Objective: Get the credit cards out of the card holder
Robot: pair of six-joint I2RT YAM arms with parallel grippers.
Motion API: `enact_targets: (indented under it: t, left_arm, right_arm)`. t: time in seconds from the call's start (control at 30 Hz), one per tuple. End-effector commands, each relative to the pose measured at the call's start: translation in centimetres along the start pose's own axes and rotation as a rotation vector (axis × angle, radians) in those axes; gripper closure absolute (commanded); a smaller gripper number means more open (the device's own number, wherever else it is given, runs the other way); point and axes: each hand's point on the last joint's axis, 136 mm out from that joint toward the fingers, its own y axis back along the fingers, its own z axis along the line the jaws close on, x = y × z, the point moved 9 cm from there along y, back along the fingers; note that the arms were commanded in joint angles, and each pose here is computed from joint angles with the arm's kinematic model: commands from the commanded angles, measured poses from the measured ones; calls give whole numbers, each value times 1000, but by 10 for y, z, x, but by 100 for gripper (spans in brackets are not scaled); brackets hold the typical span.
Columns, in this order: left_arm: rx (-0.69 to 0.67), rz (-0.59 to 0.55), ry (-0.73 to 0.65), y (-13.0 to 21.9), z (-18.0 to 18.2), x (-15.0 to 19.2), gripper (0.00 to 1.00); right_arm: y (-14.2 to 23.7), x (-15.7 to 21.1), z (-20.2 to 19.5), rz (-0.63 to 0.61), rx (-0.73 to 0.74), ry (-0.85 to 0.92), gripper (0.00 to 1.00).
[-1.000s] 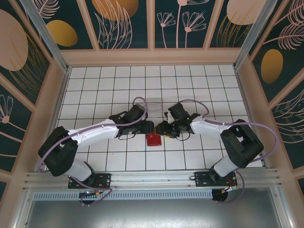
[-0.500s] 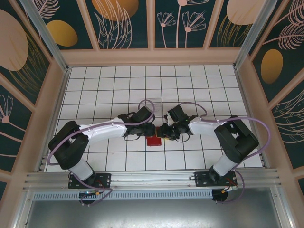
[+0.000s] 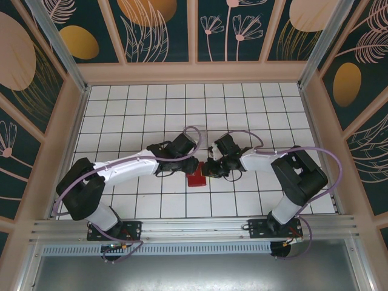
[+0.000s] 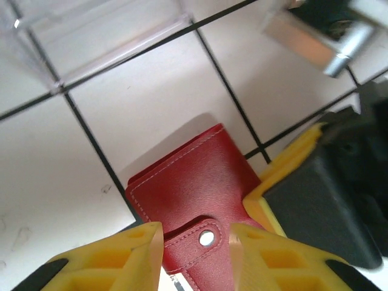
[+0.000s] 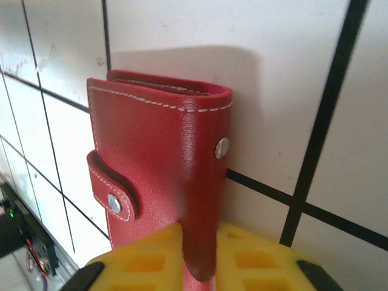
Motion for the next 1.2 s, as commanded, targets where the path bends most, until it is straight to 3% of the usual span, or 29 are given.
enact_targets:
  t: [0.0,0.2,0.4,0.5,0.77,1.17]
  left_arm:
    - [95,-35,-238,5,-8,4,64]
    - [298,-54,-517,7,-18,20,58]
    - [308,60,-712,-6,-13,35,58]
    - [294,60,-787,-14,-11,37,55]
    - [339,73,-876,-33,-14,35,51]
    - [317,140,-891,-52,-14,30,51]
  right_arm:
    - [0,8,-9,64,43,49,87]
    - [7,14,-11,121,39,93,88]
    - [11,15,-13,152,42,117,90]
    - [13,14,-15,155,36,115,90]
    - [15,14,-15,152,43,104,90]
    - [15,14,-14,154,32,93,90]
